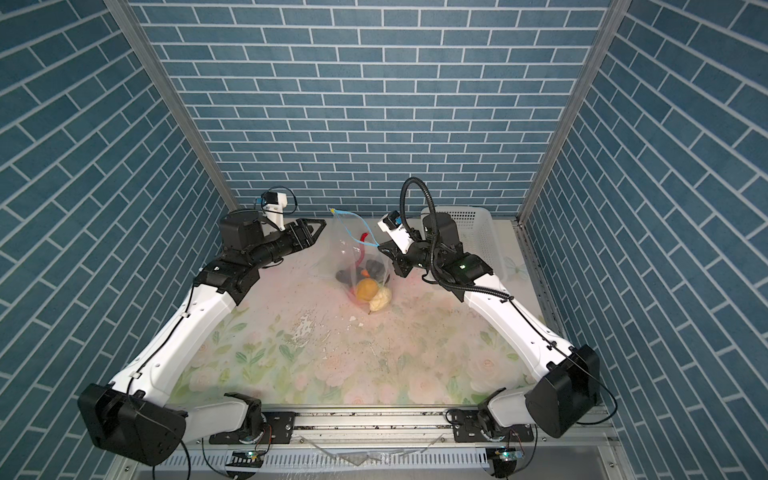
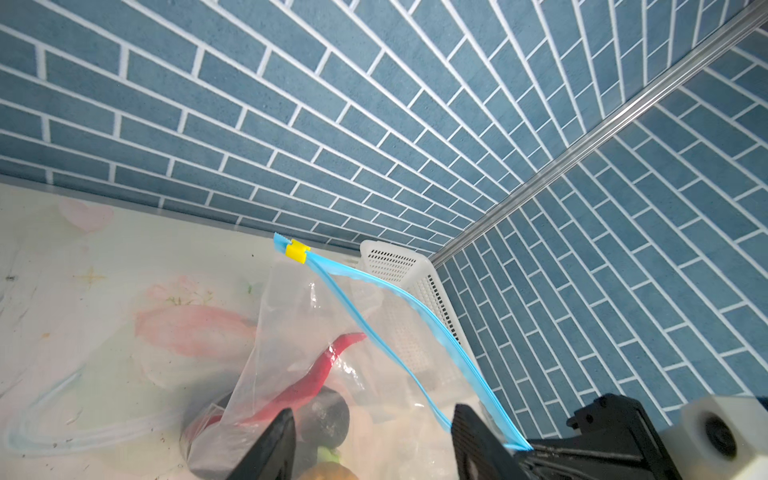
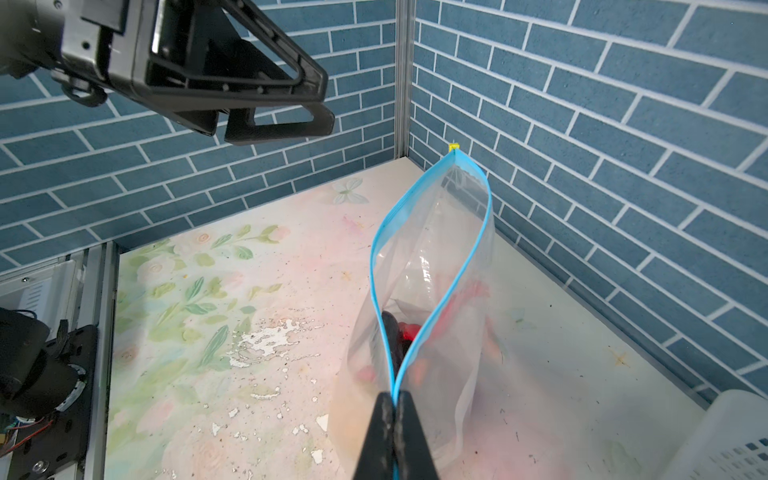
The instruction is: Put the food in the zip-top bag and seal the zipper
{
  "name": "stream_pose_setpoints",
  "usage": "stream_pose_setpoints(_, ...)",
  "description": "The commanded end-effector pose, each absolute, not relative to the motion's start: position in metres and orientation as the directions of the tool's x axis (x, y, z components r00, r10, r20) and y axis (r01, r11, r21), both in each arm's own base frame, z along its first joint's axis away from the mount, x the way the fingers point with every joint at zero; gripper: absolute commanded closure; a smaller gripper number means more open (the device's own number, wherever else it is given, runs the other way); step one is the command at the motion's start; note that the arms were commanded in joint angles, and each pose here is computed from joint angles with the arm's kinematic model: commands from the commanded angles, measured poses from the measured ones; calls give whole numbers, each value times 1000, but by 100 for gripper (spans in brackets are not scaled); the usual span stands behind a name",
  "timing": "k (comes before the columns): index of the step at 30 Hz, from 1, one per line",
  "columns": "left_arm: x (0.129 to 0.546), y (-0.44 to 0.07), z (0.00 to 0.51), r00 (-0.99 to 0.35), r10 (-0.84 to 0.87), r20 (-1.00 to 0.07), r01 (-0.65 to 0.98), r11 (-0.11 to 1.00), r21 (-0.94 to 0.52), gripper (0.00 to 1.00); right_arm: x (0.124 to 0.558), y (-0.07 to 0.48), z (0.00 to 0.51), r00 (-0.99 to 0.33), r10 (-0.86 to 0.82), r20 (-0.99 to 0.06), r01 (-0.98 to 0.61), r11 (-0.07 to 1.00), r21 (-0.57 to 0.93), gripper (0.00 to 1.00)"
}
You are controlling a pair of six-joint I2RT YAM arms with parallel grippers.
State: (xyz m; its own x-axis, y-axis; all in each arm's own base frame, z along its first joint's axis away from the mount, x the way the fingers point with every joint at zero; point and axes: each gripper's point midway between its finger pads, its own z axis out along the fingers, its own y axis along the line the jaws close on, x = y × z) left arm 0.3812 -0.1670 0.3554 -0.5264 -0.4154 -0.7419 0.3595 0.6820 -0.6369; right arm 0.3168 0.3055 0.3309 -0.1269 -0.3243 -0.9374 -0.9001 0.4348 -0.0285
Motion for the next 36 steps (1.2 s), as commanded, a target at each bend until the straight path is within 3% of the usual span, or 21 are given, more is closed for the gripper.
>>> stream_pose_setpoints(1, 380, -169, 364, -451, -385, -805, 496, 642, -585, 39, 315, 305, 355, -51, -314, -948, -942, 332, -59, 100)
stream_pose_setpoints(10, 391, -158, 321, -407, -277, -870, 675, 550, -491, 42, 321, 296, 349, -36, -346, -938, -979, 201, -37, 100)
stream_pose_setpoints(13, 401, -155, 310, -367, -217, -905, 722, 547, -424, 51, 320, 296, 346, -21, -341, -940, -987, 157, -35, 100)
stream_pose_setpoints(15, 402, -157, 304, -298, -169, -940, 778, 527, -342, 51, 320, 296, 345, -7, -334, -942, -988, 147, -45, 100)
stream_pose_setpoints(22, 437, -133, 298, -187, -217, -958, 807, 522, -275, 51, 324, 291, 339, -15, -313, -950, -993, 118, -24, 100)
stream_pose_setpoints(29, 441, -148, 313, -68, -240, -968, 927, 345, -151, 49, 325, 287, 340, -11, -307, -952, -995, 102, -22, 100)
stream_pose_setpoints(36, 447, -156, 309, -94, -220, -971, 950, 272, -154, 42, 325, 287, 341, -14, -312, -950, -995, 97, -17, 100)
